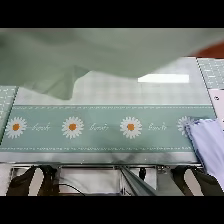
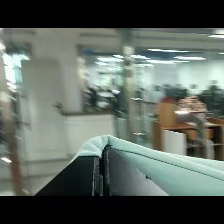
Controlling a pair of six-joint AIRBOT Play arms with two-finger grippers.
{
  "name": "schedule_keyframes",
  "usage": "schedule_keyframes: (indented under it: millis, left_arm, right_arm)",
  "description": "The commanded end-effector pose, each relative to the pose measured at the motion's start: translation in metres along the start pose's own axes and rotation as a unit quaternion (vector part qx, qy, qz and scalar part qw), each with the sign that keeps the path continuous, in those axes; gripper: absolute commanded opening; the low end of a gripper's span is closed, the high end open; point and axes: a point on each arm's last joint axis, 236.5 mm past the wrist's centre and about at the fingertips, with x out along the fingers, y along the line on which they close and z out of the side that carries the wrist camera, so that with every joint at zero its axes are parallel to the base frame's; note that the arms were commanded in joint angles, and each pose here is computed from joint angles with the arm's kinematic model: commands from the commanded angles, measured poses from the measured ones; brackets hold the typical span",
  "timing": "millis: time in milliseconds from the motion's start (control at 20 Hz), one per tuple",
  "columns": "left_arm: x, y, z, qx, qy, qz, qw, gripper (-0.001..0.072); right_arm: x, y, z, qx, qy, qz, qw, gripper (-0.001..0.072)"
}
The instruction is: Fold the shirts.
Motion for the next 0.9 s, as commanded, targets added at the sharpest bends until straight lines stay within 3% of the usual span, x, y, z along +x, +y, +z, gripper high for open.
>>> schedule_keyframes:
  millis: [0, 100, 250, 400, 550, 700, 850]
  left_arm:
    - [-0.050, 0.000, 0.018, 0.113, 0.007, 0.090, 0.990, 0.0019]
    - [-0.059, 0.019, -0.004, 0.107, 0.044, 0.131, 0.985, 0.0019]
    - [-0.047, 0.055, -0.083, 0.016, 0.120, 0.151, 0.981, 0.0019]
    - [-0.030, 0.073, -0.206, -0.122, 0.218, 0.125, 0.960, 0.0019]
    - [-0.022, 0.071, -0.337, -0.240, 0.306, 0.083, 0.917, 0.0019]
    - [-0.011, 0.055, -0.439, -0.273, 0.388, 0.051, 0.879, 0.0019]
    - [0.025, 0.057, -0.510, -0.280, 0.408, 0.074, 0.866, 0.0019]
  right_arm:
    - [-0.047, 0.013, -0.019, -0.021, 0.030, -0.026, 0.999, 0.0022]
    - [-0.050, 0.015, -0.035, -0.014, 0.051, -0.023, 0.998, 0.0022]
    - [-0.028, 0.013, -0.073, 0.017, 0.105, -0.001, 0.994, 0.0022]
    - [0.007, 0.014, -0.133, 0.069, 0.178, 0.042, 0.981, 0.0022]
    - [0.040, 0.002, -0.210, 0.120, 0.248, 0.053, 0.960, 0.0022]
    - [0.083, -0.016, -0.285, 0.188, 0.295, 0.053, 0.936, 0.0022]
    - [0.139, -0.041, -0.342, 0.236, 0.323, 0.052, 0.915, 0.0022]
